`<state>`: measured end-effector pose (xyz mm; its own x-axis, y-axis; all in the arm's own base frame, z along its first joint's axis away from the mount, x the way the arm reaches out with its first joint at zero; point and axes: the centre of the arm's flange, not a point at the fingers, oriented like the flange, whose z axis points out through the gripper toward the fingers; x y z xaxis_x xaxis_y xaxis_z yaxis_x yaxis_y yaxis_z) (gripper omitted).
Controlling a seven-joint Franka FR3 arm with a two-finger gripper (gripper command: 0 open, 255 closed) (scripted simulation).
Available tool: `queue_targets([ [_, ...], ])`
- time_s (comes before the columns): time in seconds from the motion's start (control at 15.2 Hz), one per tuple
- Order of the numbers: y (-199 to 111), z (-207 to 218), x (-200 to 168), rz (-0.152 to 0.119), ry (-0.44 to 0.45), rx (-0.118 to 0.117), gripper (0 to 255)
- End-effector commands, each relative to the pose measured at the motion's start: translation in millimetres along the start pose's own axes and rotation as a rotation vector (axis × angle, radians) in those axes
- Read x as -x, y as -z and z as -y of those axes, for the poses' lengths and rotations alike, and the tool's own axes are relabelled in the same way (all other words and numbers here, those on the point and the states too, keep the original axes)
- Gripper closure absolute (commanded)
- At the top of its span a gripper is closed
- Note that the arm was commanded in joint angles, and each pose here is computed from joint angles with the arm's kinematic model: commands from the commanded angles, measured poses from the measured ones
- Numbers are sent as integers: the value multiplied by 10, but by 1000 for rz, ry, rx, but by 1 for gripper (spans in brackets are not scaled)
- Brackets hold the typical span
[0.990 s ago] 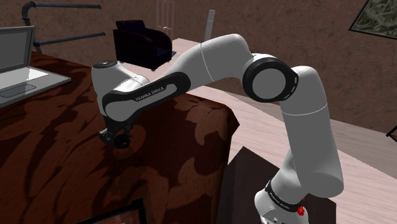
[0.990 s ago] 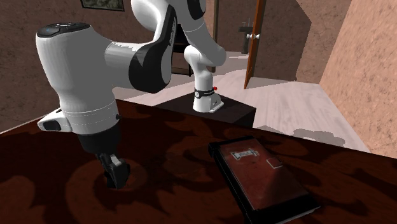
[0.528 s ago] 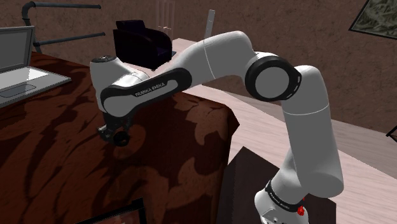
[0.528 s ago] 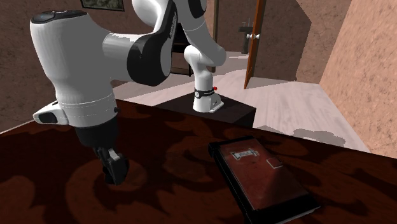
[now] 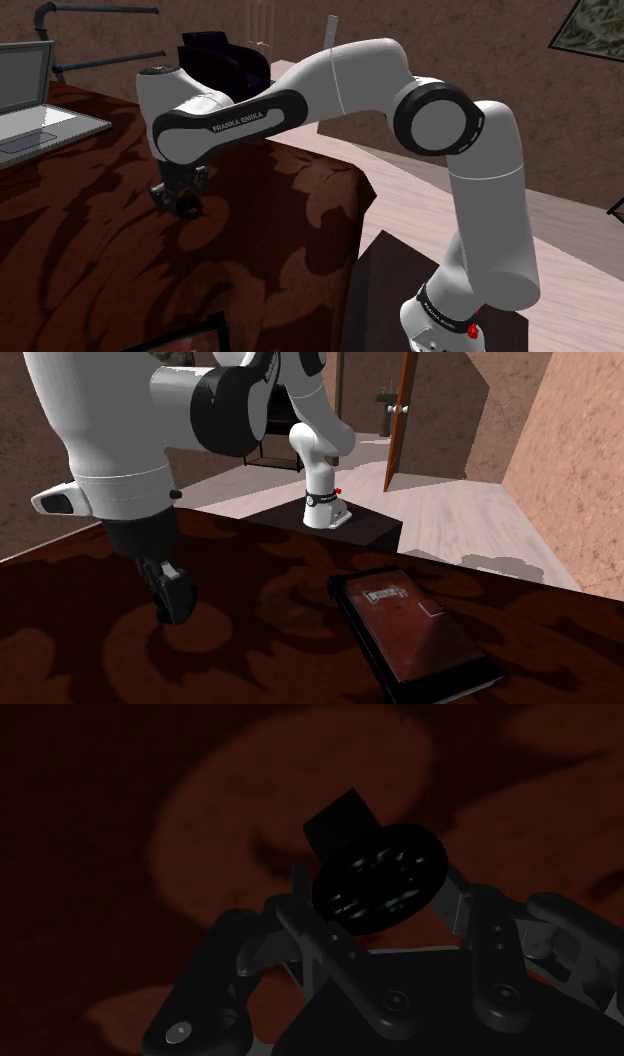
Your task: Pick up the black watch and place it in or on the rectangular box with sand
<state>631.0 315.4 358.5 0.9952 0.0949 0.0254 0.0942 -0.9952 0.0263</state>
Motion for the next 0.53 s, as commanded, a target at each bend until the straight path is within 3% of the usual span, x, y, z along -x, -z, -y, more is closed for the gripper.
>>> queue_targets([
  [0.0, 112, -10, -4, 0, 0, 0, 255],
  [0.46, 481, -20, -14, 0, 0, 0, 255],
])
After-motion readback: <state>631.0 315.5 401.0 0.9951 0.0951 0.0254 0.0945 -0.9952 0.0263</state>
